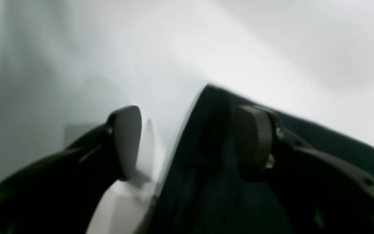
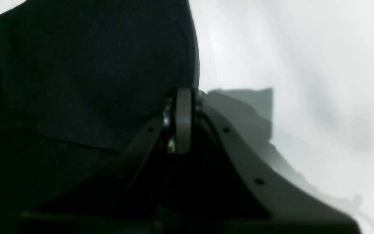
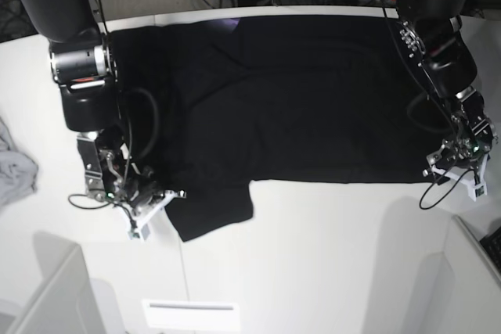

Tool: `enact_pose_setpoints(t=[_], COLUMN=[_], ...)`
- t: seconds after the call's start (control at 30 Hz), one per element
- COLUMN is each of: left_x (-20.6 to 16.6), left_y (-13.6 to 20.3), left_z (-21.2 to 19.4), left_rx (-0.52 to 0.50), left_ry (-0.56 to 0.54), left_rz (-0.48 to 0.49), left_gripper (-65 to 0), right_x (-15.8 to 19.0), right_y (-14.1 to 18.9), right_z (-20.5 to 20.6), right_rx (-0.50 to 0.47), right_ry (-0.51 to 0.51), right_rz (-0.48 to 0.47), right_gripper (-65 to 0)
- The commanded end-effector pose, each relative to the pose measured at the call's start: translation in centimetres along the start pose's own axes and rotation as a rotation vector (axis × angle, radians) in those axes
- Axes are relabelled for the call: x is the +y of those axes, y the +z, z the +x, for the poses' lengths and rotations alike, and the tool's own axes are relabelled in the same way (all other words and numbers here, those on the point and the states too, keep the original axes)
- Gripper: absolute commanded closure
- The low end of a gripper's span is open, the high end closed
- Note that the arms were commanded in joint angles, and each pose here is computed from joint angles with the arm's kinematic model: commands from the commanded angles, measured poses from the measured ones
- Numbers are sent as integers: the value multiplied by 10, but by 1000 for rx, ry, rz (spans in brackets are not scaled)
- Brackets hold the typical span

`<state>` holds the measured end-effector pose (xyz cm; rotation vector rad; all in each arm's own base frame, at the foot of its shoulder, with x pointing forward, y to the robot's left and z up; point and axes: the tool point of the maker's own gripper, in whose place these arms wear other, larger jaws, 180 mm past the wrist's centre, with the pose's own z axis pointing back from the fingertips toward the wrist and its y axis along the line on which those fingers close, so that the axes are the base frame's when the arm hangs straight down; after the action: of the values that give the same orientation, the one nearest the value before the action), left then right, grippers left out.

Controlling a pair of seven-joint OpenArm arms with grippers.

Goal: Fold the T-shirt properly
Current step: 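Move the left gripper down to the opposite side edge and grasp, then fold both side edges up toward the collar with both grippers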

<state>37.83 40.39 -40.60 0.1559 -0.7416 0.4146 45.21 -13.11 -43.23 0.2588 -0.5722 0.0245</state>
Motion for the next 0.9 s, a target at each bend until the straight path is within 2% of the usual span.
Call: enact_pose_setpoints(t=[0.0, 0.13, 0.3, 0.53, 0.77, 0.8, 0.87], left_x=[0, -6, -13, -5, 1, 3, 4], left_y=[3, -3, -10, -23, -20, -20, -20], left_z=[33, 37, 34, 20, 14, 10, 8], left_rx=[-73, -96, -75, -48, -48, -41, -42], left_ry=[16, 32, 52, 93, 74, 72, 70], left_rz=[-8, -23, -40, -40, -25, -22, -21], left_gripper=[-434, -434, -434, -434, -429, -425, -352], right_x=[2, 2, 2, 2, 3, 3, 3], right_y=[8, 8, 8, 8, 9, 9, 9], right_z=[30, 28, 27, 28, 30, 30, 30], right_rx=[-64, -61, -58, -61, -65, -65, -66], right_ry=[13, 12, 11, 12, 13, 13, 12], right_rz=[8, 8, 7, 8, 8, 8, 8], right_gripper=[0, 0, 0, 0, 0, 0, 0])
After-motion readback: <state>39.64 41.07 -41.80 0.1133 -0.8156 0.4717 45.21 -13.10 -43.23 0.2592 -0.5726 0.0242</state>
